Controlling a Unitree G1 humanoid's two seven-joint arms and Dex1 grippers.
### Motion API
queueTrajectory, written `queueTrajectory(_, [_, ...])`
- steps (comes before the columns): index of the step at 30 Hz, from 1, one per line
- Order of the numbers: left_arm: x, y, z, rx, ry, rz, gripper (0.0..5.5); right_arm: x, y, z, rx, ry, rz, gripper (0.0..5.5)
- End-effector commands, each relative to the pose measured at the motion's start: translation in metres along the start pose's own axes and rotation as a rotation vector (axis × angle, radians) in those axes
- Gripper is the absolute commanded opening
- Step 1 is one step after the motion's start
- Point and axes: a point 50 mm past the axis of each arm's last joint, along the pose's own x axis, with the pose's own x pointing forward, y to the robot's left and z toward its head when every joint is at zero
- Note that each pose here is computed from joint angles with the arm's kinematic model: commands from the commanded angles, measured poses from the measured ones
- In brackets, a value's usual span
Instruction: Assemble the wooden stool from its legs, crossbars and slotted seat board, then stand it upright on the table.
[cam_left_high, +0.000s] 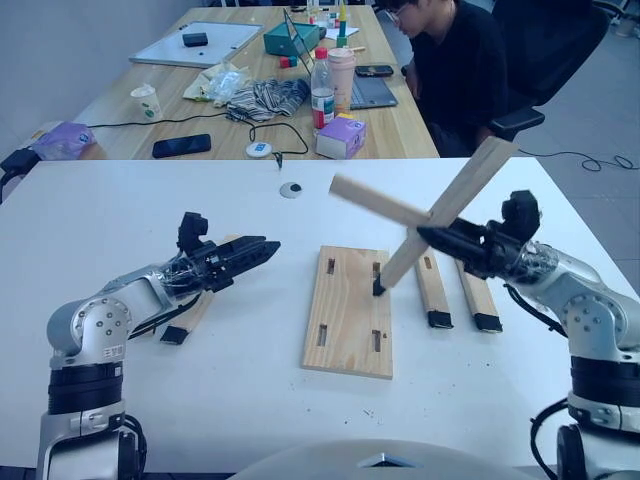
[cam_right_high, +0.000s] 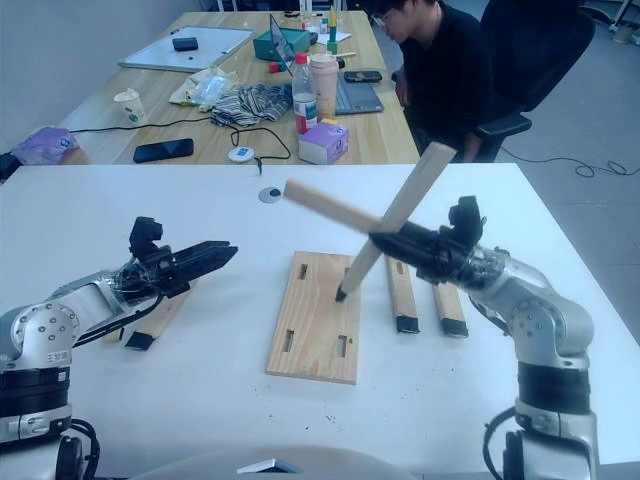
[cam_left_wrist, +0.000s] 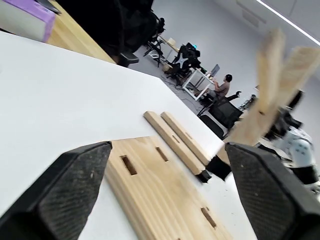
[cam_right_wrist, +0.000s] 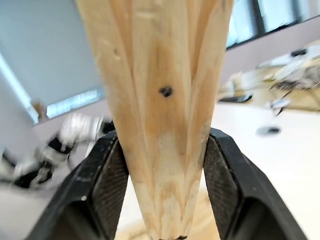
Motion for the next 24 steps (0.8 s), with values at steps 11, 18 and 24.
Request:
queueTrajectory(11, [0.005, 0.002, -0.006, 0.006, 0.001, 0.015, 4.15, 0.004, 0.019, -0.035, -0.054, 0.117, 0.042, 2.06])
queueTrajectory(18, [0.006, 0.003, -0.009, 0.006, 0.009, 0.02, 4.15, 0.003, 0.017, -0.052, -0.059, 0.167, 0.042, 2.06])
queueTrajectory(24, [0.006, 0.002, -0.01, 0.003, 0.007, 0.022, 4.15, -0.011, 0.017, -0.076, -0.162, 0.335, 0.068, 2.06])
